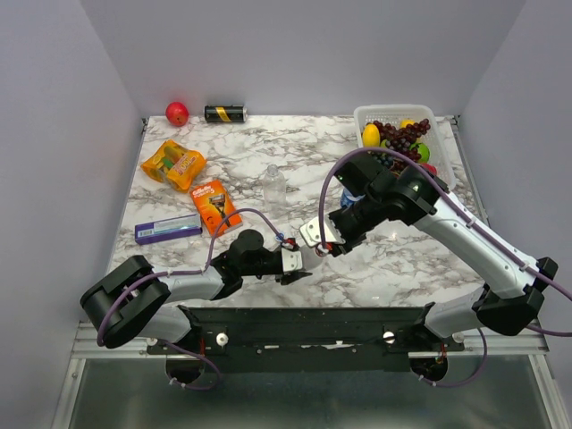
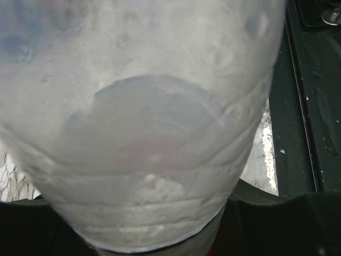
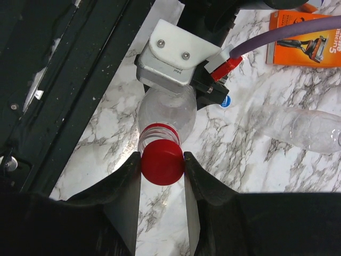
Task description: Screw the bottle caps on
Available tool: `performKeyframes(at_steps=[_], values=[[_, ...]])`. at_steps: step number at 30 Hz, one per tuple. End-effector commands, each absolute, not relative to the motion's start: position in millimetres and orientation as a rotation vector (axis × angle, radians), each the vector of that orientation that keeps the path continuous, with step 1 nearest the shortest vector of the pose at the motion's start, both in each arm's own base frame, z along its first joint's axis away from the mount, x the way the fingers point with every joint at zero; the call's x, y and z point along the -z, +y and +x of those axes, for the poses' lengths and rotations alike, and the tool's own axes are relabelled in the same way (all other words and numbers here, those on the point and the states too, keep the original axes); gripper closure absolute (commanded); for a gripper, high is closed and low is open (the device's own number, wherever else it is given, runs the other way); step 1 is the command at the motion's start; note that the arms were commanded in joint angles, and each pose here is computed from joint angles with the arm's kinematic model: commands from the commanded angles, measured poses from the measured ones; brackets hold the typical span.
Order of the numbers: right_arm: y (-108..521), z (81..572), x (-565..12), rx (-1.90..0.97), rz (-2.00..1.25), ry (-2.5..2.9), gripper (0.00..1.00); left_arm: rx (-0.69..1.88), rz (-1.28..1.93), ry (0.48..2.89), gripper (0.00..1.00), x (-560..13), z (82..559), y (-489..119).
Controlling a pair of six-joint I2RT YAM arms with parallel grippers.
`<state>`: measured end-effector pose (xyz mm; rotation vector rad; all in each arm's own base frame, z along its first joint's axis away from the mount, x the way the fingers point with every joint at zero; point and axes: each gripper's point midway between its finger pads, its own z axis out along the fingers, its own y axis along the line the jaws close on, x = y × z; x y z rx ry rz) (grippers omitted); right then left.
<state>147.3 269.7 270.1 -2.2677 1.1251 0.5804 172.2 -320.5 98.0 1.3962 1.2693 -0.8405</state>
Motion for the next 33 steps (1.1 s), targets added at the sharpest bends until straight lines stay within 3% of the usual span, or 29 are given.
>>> performKeyframes(at_steps=[1,15,33], values=[[262,129,-264,-0.670,-2.335,1.149,0.63,0.831,1.320,1.185,1.00,-131,182,-331],[255,127,-251,-0.658,-2.366,1.204,0.62,0.840,1.226,1.188,1.00,-149,191,-334],[271,143,-234,-0.683,-2.123,1.659,0.62,0.836,1.019,1.119,1.00,-195,202,-328]])
